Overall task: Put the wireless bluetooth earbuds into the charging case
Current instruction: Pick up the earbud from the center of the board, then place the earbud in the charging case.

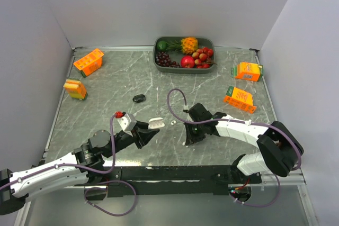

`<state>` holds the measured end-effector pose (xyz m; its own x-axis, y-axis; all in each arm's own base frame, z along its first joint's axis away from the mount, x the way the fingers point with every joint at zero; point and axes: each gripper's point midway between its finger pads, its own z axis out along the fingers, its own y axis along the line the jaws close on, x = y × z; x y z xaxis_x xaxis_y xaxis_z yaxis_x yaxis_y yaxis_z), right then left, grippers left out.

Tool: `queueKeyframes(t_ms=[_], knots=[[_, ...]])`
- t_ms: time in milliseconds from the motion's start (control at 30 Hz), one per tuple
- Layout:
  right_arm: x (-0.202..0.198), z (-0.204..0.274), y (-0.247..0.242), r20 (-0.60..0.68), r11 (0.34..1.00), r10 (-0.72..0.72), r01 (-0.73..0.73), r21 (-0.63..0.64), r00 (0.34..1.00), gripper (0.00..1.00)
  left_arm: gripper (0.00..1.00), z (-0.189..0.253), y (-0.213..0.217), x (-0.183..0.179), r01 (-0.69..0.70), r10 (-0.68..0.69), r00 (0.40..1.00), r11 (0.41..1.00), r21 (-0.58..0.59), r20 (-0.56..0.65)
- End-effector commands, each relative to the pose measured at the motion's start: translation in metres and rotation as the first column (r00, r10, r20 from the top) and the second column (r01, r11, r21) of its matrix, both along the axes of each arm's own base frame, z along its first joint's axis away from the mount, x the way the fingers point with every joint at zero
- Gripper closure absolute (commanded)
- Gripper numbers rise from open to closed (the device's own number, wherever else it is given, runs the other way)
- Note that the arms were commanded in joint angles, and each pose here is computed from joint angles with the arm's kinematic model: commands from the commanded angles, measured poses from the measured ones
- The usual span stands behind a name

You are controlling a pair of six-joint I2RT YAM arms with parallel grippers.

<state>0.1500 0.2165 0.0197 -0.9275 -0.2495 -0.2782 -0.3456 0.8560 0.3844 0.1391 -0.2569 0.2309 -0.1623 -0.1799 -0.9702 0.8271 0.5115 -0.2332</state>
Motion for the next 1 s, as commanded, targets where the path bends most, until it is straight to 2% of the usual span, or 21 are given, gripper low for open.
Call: queueKeyframes(t_ms=[0, 167, 200, 267, 300, 367, 500, 600, 700, 800, 967], knots=[[0.01, 0.016, 0.006, 0.079, 0.999, -0.01, 0.007, 0.039, 0.997, 1.0, 0.99, 0.017, 0.0, -0.001, 0.005, -0.004, 1.0, 0.998, -0.056, 0.014], [0.025, 0.081, 0.004, 0.271, 0.992, -0.052, 0.019, 0.125, 0.961, 1.0, 0.99, 0.02, 0.003, -0.001, -0.002, 0.004, 1.0, 0.998, -0.07, 0.02], [0.033, 0.108, 0.004, 0.348, 0.987, -0.071, 0.015, 0.16, 0.935, 1.0, 0.99, 0.021, 0.003, -0.001, -0.002, 0.004, 1.0, 0.997, -0.073, 0.021], [0.034, 0.131, 0.001, 0.403, 0.985, -0.071, 0.0, 0.173, 0.912, 1.0, 0.99, 0.025, 0.004, -0.001, -0.005, 0.007, 1.0, 0.996, -0.085, 0.03], [0.037, 0.158, -0.001, 0.472, 0.98, -0.08, -0.017, 0.198, 0.878, 1.0, 0.99, 0.027, 0.003, -0.001, -0.003, 0.006, 0.999, 0.996, -0.091, 0.035], [0.036, 0.181, -0.003, 0.534, 0.976, -0.07, -0.052, 0.211, 0.843, 1.0, 0.99, 0.028, 0.003, -0.002, 0.003, 0.002, 0.999, 0.995, -0.097, 0.046], [0.023, 0.246, -0.008, 0.716, 0.951, -0.052, -0.185, 0.248, 0.696, 1.0, 0.99, 0.04, 0.003, -0.002, 0.012, 0.001, 0.996, 0.989, -0.148, 0.084], [0.008, 0.273, -0.008, 0.794, 0.929, -0.016, -0.284, 0.237, 0.608, 1.0, 0.99, 0.045, 0.002, -0.003, 0.018, 0.0, 0.994, 0.986, -0.165, 0.107], [-0.007, 0.286, -0.002, 0.833, 0.903, 0.038, -0.375, 0.208, 0.552, 1.0, 0.99, 0.046, -0.003, -0.005, 0.046, -0.026, 0.991, 0.987, -0.151, 0.131], [-0.018, 0.291, 0.008, 0.852, 0.873, 0.075, -0.447, 0.195, 0.518, 1.0, 0.99, 0.048, -0.012, -0.01, 0.104, -0.083, 0.984, 0.986, -0.133, 0.157], [-0.033, 0.291, 0.026, 0.855, 0.823, 0.141, -0.539, 0.179, 0.499, 1.0, 0.99, 0.045, -0.029, -0.024, 0.229, -0.212, 0.962, 0.969, -0.087, 0.17]])
